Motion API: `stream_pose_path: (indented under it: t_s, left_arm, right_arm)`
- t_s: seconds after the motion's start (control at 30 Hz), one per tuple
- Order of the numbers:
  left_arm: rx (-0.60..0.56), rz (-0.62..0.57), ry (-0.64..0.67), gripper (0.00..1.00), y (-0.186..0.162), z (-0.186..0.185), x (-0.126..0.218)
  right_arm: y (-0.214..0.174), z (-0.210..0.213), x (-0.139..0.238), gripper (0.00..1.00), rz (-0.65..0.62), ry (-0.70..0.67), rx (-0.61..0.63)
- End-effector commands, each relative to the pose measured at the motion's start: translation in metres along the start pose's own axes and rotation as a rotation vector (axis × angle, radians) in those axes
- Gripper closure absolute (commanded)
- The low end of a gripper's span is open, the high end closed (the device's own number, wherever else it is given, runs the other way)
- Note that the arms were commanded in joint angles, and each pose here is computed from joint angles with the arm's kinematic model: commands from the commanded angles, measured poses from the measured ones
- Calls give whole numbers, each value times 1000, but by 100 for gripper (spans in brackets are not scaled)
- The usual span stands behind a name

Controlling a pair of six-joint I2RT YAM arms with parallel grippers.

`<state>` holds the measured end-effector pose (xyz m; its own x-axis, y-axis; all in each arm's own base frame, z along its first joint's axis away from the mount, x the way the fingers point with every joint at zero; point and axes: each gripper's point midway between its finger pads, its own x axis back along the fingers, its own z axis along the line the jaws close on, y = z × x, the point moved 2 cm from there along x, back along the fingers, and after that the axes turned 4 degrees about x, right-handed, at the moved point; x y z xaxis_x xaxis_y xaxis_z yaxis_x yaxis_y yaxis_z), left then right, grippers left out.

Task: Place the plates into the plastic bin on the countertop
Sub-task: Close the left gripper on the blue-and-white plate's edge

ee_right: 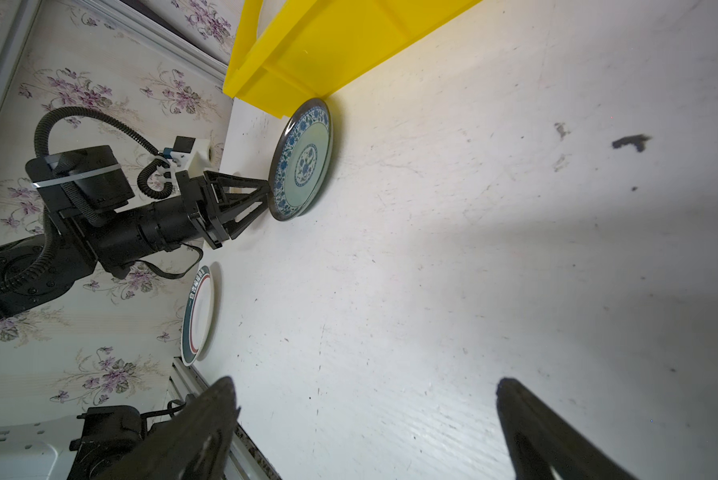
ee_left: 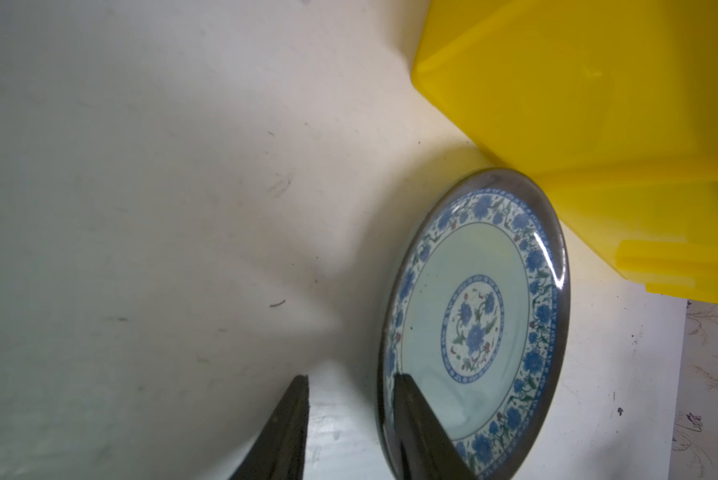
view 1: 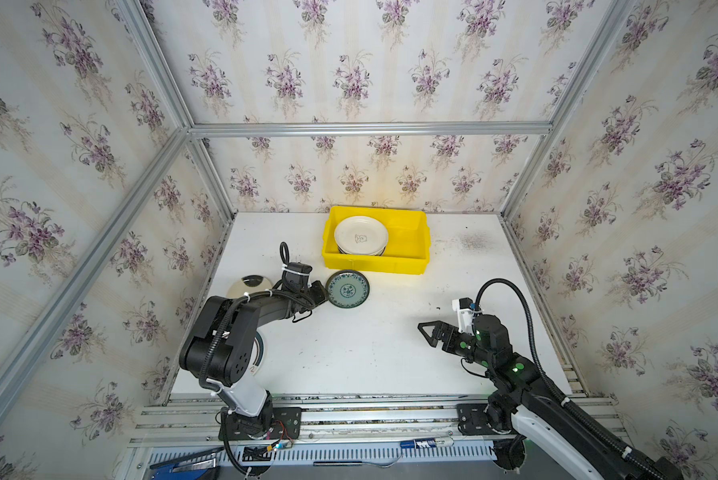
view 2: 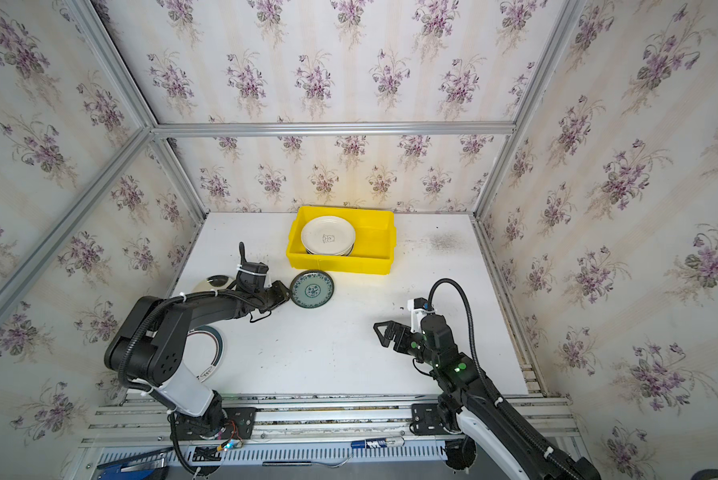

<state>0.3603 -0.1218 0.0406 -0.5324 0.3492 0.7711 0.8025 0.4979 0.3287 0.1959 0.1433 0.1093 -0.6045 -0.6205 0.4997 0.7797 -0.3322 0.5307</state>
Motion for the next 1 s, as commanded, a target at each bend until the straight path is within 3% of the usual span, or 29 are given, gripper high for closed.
stream_pose_path:
  t_s: [0.0, 0.33, 0.4, 0.53, 0.67, 0.97]
  left_arm:
    - [3, -23, -11, 66, 7, -4, -2]
    - [-18, -20, 20, 75, 6, -7, -15]
    - [-29, -15, 28, 83, 5, -8, -17]
    - [-31, -6, 45, 87, 3, -4, -19]
    - [-48, 5, 39, 98, 2, -6, -20]
    - [-57, -1, 23, 100, -2, -7, -9]
  right_arm:
    - [3, -1, 0, 1, -17, -5, -3]
    - [1, -7, 2, 1, -21, -36, -22]
    - [1, -7, 2, 1, -27, -34, -20]
    - [3, -6, 4, 1, -45, -29, -14]
    - [5, -6, 6, 1, -64, -31, -6]
    - [9, -1, 11, 1, -96, -4, 3]
